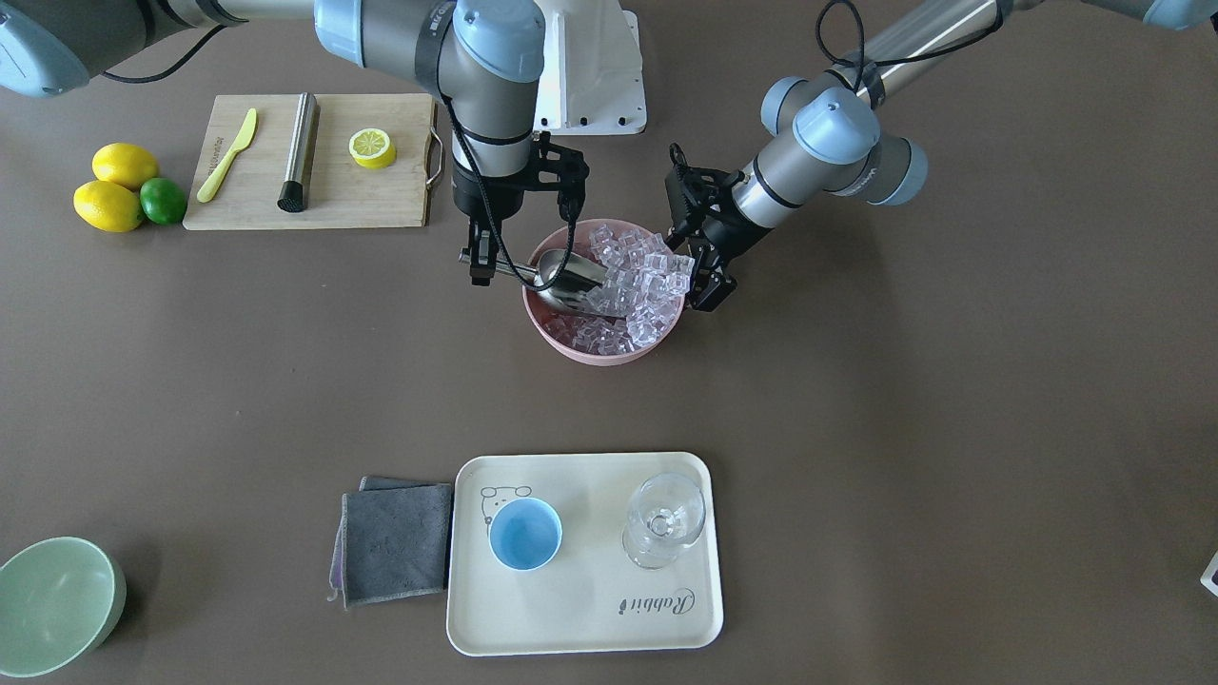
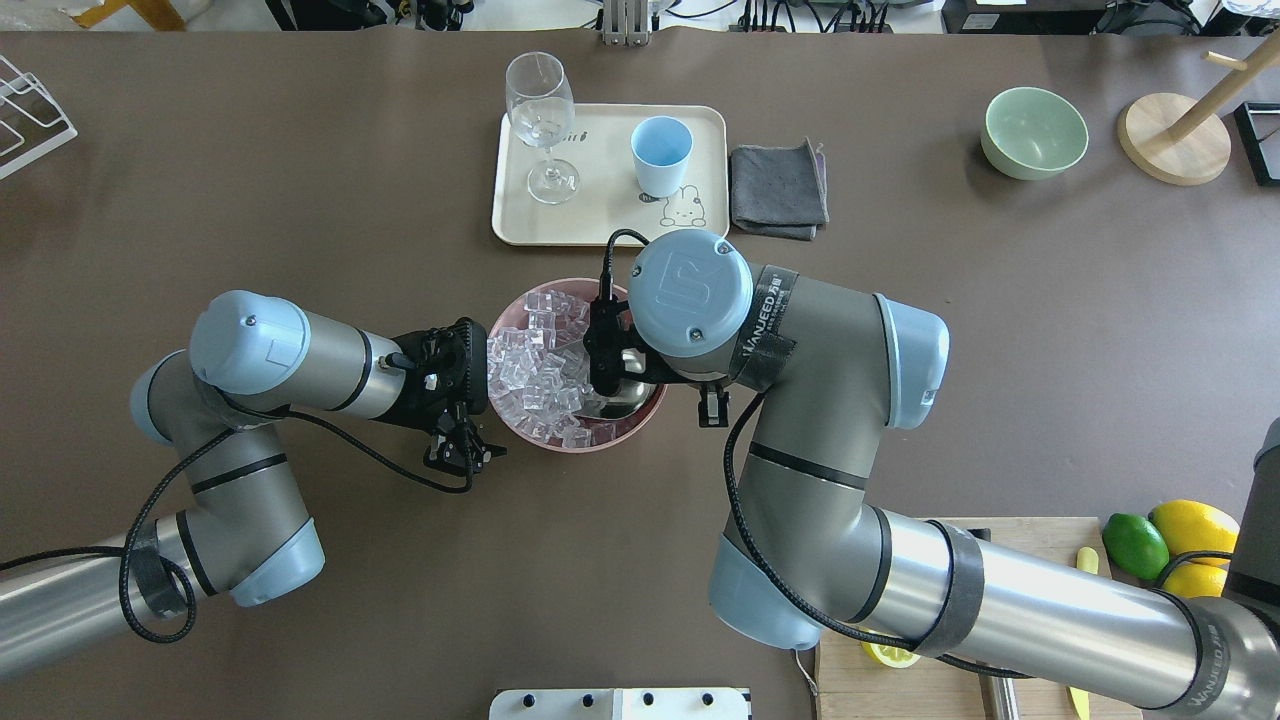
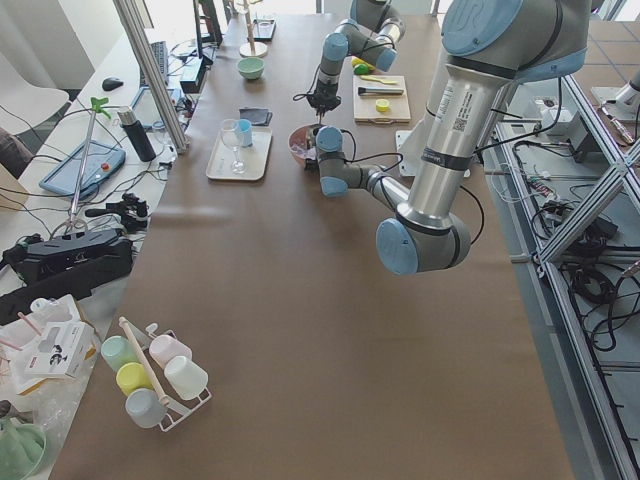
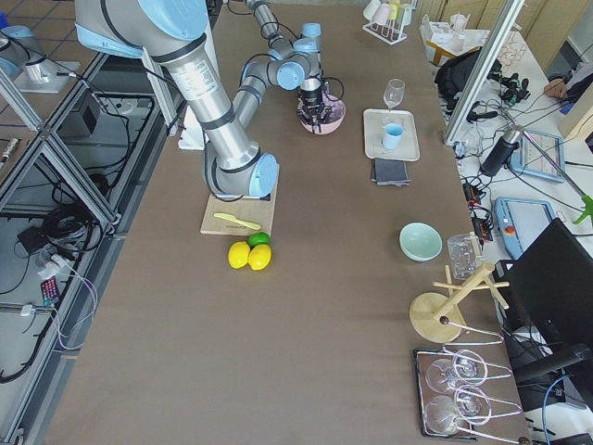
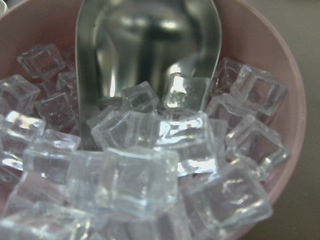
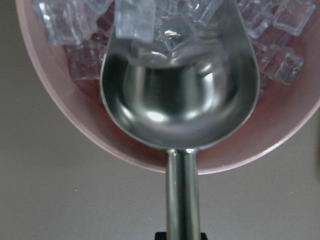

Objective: Put ice in cup with scoop
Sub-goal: 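Push the scoop down into the ice cubes with the right gripper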

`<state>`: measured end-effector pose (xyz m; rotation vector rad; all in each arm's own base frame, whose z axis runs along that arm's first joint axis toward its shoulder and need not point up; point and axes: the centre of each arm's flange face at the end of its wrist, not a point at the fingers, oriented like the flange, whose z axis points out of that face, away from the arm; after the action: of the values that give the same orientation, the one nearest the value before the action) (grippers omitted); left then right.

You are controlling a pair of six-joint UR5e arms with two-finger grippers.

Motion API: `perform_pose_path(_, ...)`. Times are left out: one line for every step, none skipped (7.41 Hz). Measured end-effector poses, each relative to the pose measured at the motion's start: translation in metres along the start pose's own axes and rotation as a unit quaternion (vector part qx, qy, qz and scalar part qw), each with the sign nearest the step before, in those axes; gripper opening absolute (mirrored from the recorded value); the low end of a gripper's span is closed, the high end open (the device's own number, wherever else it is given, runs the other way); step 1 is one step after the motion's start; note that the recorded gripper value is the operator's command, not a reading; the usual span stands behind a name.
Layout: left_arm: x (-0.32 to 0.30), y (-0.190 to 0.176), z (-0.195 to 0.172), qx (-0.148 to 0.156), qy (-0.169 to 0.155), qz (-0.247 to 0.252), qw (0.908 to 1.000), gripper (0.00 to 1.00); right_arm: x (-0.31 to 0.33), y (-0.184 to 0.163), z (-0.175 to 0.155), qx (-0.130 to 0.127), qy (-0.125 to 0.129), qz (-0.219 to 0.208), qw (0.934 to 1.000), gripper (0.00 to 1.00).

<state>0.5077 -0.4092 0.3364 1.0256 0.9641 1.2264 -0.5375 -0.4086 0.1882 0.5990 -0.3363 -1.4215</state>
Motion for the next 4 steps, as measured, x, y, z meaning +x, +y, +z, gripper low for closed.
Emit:
perform_pose_path(0.000, 0.000, 0.000, 0.000, 0.000, 0.000, 1.0000, 0.99, -0.003, 0.004, 0.005, 0.016, -0.002, 0.006, 0.9998, 0.00)
perform_pose_path(0.000, 0.000, 0.000, -0.001, 0.000, 0.000, 1.0000, 0.99, -0.005, 0.010, 0.009, 0.031, -0.002, 0.013, 0.9994, 0.00)
perform_pose_path(0.000, 0.000, 0.000, -0.001, 0.000, 0.000, 1.0000, 0.99, -0.007, 0.015, 0.011, 0.042, -0.003, 0.016, 0.9990, 0.00)
perform_pose_path(0.000, 0.000, 0.000, -0.001, 0.000, 0.000, 1.0000, 0.99, -0.006, 0.020, 0.011, 0.049, -0.005, 0.020, 0.9986, 0.00)
